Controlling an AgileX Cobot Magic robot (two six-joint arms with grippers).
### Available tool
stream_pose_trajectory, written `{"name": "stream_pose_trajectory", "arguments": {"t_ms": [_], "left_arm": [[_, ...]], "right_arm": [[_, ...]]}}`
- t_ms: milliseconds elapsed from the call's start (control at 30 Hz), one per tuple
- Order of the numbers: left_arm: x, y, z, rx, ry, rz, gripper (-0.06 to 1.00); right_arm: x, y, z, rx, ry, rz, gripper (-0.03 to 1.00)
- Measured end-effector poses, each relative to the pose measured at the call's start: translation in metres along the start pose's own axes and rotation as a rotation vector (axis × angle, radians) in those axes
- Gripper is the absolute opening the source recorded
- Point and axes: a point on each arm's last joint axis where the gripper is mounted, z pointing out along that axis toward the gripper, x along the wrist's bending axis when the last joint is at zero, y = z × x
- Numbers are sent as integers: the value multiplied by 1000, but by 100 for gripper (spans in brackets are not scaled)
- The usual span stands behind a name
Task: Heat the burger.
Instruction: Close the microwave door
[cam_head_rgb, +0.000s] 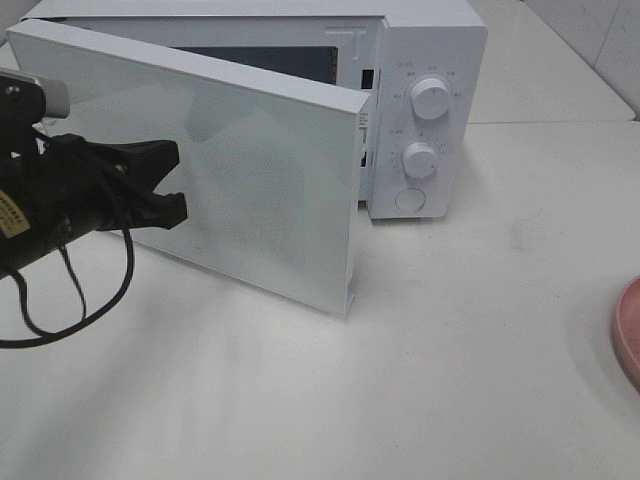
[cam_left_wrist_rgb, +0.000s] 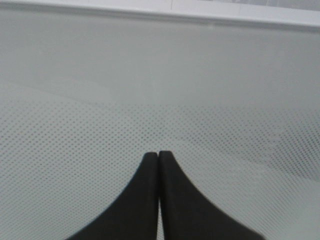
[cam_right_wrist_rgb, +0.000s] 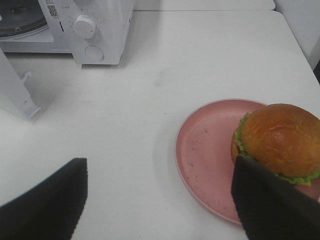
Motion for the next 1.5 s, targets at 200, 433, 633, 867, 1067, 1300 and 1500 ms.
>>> {"name": "stream_pose_trajectory", "arguments": {"t_ms": [200,433,633,867,1067,1300,1500], "left_arm": [[-13,6,21,-10,-11,19,0],[-23,11,45,2,30,14,0],[-31,17,64,3,70,3,0],[-38,22,87,2,111,1,0],[-45,20,106,45,110,-10,0],[-54,16,127,80,85,13,0],[-55,17,135,80,97,21,0]], "right_arm": [[0,0,0,0,-2,1,76],[0,0,0,0,-2,1,76],[0,0,0,0,-2,1,76],[0,0,0,0,-2,1,76],[0,0,0,0,-2,1,76],[0,0,0,0,-2,1,76],[0,0,0,0,-2,1,76]]}}
